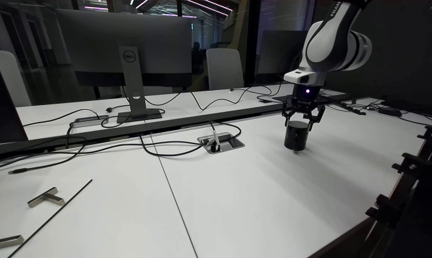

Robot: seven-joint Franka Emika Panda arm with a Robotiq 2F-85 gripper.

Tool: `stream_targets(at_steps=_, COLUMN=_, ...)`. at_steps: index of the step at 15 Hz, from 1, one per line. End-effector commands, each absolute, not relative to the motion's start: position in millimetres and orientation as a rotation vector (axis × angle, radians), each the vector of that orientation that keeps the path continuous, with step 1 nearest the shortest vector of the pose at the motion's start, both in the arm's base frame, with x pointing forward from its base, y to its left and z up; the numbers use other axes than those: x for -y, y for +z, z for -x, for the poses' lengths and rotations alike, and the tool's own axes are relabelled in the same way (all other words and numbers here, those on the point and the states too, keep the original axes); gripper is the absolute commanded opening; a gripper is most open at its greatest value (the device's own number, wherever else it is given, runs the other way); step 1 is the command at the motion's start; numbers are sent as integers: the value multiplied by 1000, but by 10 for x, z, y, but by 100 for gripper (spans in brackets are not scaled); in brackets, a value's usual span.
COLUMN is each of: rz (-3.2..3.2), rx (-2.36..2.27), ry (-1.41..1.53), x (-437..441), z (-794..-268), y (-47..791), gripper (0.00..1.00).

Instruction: Move the cup to the right

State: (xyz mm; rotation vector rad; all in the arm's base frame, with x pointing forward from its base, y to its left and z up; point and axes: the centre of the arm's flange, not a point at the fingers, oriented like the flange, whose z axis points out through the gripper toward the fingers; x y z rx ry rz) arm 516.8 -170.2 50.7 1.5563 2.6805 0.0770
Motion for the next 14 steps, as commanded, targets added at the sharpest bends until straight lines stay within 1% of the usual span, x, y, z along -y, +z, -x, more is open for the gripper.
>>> stream_targets(at_steps=1, rz=-1557, rx=-2673, ry=77, x=1695, z=-5202, y=518, gripper=100)
stream_targets(at_steps=6, rz=-1468, rx=-2690, ry=55, x=1591, z=-5124, y=636, gripper=100)
stream_targets(at_steps=9, rz=-1266, rx=-2752, ry=-14, x=1466, z=-5065, y=759, gripper=100)
stream_targets(at_steps=10, rz=-1391, rx=-2730, ry=44, x=1556, z=-5192, y=591, gripper=100)
stream_targets(at_steps=14, rz=-1385, rx=-2733, ry=39, x=1530, z=-5187, y=596, gripper=100)
